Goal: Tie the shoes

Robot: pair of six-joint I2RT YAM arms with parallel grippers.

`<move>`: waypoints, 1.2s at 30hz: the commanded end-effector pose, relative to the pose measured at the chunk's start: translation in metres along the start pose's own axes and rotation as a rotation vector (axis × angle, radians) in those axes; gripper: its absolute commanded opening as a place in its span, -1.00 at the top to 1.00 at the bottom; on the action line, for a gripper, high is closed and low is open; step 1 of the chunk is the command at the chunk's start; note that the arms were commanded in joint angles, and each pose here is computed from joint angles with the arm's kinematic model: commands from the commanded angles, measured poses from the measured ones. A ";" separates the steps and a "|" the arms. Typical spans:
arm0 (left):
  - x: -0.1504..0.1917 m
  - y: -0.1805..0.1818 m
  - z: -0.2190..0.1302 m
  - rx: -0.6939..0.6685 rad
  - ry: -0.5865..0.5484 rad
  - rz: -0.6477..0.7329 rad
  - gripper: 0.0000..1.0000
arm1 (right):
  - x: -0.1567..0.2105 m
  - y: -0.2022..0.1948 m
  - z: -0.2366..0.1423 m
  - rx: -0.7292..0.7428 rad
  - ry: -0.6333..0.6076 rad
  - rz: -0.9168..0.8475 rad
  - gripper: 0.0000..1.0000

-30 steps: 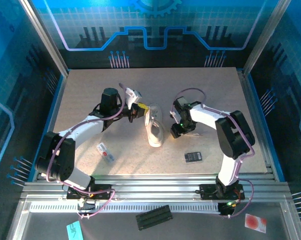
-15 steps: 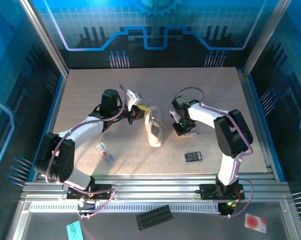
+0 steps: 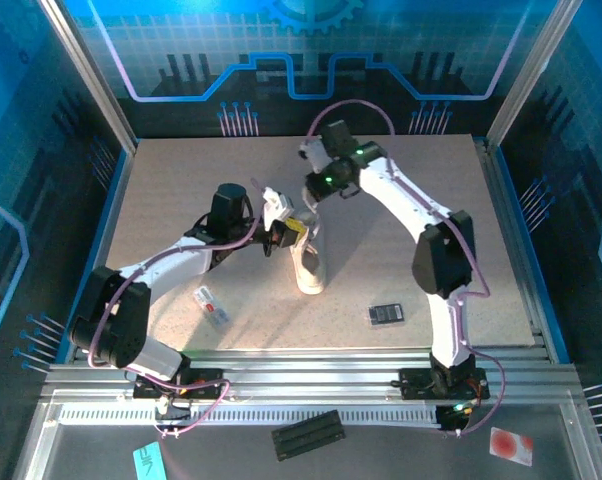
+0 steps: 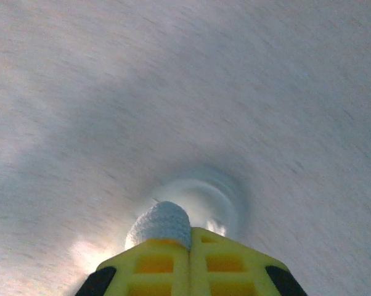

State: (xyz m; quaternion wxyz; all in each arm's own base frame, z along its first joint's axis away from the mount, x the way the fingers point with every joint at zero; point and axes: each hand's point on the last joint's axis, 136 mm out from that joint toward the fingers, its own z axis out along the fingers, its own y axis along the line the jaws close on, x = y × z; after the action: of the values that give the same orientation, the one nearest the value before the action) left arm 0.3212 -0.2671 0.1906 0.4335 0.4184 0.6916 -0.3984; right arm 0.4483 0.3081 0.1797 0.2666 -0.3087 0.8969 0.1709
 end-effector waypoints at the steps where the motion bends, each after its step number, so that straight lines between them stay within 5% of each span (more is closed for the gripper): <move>1: 0.003 -0.013 0.001 0.031 -0.024 0.054 1.00 | -0.001 0.077 0.015 -0.228 0.029 -0.077 1.00; 5: 0.007 -0.015 0.000 0.022 -0.024 0.057 1.00 | 0.004 0.105 0.021 -0.336 0.011 -0.066 0.61; 11: 0.013 -0.007 0.003 0.007 -0.012 0.014 1.00 | 0.004 0.081 -0.012 -0.339 -0.083 0.004 0.02; 20: 0.000 0.011 -0.003 -0.006 -0.059 -0.003 1.00 | 0.019 0.061 -0.089 -0.373 -0.335 -0.046 -0.11; 36: -0.013 0.008 -0.016 0.126 -0.074 0.064 1.00 | 0.049 0.075 -0.076 -0.596 -0.412 -0.126 -0.24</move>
State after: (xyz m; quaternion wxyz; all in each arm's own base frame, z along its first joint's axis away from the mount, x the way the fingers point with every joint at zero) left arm 0.3294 -0.2512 0.1955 0.4417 0.4254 0.6626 -0.4301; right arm 0.3408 0.3020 0.2135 0.3386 -0.3609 0.7504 0.4382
